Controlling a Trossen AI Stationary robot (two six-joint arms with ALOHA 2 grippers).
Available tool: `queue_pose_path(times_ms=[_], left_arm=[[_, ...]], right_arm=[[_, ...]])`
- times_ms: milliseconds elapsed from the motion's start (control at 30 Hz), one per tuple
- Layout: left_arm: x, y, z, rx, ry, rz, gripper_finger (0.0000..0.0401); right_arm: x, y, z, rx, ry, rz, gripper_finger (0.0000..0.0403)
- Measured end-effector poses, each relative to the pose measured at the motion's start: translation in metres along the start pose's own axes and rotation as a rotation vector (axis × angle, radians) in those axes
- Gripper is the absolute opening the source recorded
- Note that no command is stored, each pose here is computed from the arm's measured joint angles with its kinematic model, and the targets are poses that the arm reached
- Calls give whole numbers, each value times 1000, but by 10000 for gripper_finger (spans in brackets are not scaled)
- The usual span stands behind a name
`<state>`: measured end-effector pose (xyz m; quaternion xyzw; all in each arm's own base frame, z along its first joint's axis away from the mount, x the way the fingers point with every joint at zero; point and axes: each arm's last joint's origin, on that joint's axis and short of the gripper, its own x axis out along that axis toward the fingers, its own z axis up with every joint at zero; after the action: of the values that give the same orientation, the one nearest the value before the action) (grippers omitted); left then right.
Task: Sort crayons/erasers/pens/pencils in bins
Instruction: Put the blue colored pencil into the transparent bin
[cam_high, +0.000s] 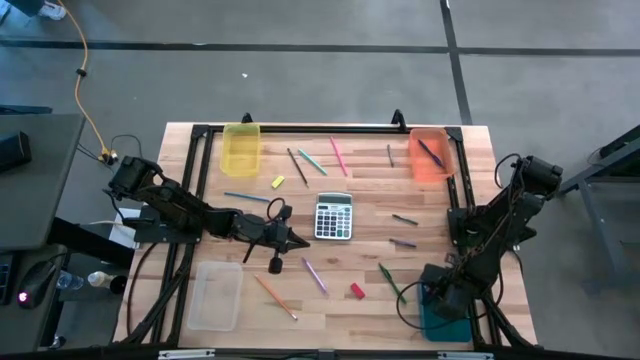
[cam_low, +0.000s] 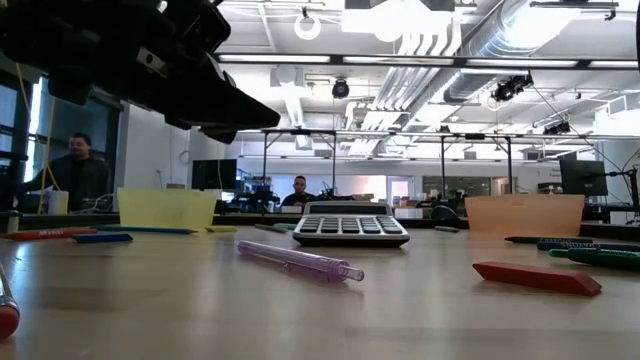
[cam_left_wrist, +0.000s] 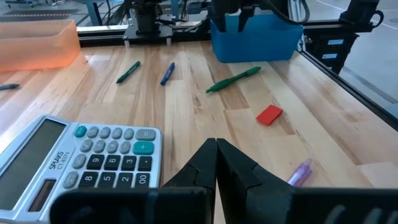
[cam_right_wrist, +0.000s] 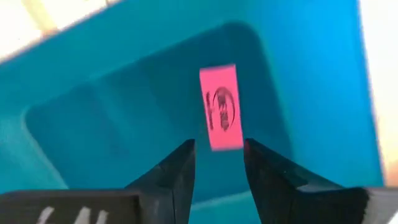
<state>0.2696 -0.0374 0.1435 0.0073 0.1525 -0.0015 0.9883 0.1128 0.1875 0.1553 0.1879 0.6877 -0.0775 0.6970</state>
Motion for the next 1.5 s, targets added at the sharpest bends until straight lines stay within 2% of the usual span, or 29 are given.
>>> queue_pose_path(times_ms=[100,267,500,733,1033,1267,1400,1500], left_arm=[[0,0,0,-6,0,0,0],[0,1,0,-10,-1,26,0],[0,2,0,-11,-1,37,0],[0,3,0,-20,-2,45,0],[1,9,0,-46,-2,57,0],[2,19,0,-57,1,29,0],[2,24,-1,-55,10,48,0],[2,26,-1,-32,18,58,0]], right_arm=[[-7,7,-1,-18,39,26,120],[-22,21,3,-118,-26,77,85],[-51,29,8,-216,-210,158,9],[-75,21,19,-366,-463,154,2],[-97,22,70,-647,-761,124,0],[-110,14,111,-804,-868,180,0],[-102,0,134,-889,-994,249,0],[-87,-20,149,-887,-1079,293,0]])
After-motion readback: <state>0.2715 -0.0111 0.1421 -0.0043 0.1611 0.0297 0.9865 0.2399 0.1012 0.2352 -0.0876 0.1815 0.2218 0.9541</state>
